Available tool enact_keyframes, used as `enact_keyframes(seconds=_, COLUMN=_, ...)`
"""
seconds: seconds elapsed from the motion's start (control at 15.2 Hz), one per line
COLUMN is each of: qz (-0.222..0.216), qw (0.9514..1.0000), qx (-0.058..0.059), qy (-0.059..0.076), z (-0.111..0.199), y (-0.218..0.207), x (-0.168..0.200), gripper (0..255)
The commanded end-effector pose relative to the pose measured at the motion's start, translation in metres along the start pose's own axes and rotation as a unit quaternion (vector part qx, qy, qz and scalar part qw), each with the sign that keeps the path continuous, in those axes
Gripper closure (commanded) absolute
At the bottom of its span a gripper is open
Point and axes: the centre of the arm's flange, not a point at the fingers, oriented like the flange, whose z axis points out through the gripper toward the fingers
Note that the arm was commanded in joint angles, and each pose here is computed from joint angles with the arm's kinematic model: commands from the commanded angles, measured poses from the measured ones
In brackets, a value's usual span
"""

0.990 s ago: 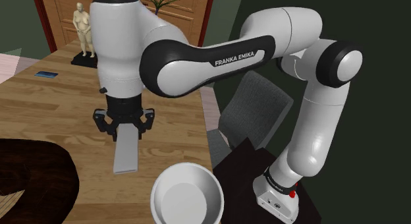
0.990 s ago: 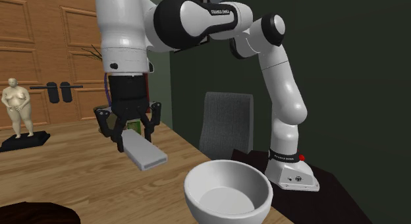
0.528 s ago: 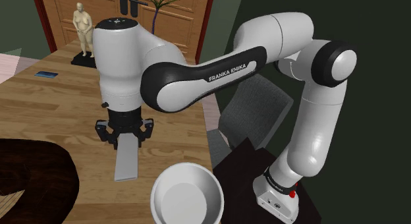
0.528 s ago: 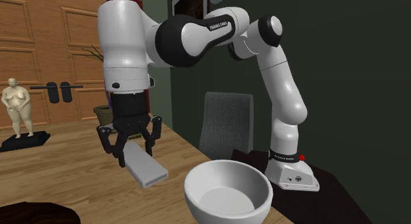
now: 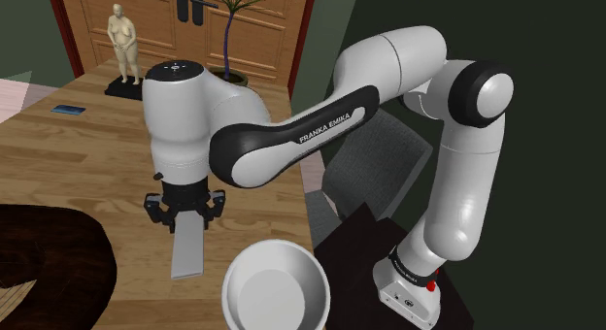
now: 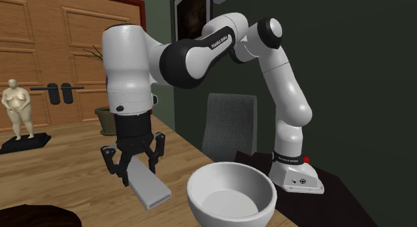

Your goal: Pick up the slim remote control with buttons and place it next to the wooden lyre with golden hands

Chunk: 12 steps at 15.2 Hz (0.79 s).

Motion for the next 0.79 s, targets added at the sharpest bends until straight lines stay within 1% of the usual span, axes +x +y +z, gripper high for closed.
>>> enact_keyframes(seconds=0.0, qz=0.0, qw=1.0, qx=0.0, qy=0.0, z=0.009, y=0.0, x=0.0, gripper=255)
enact_keyframes(seconds=0.73, qz=0.0, qw=1.0, qx=0.0, qy=0.0, z=0.067, y=-0.001, x=-0.001, gripper=255)
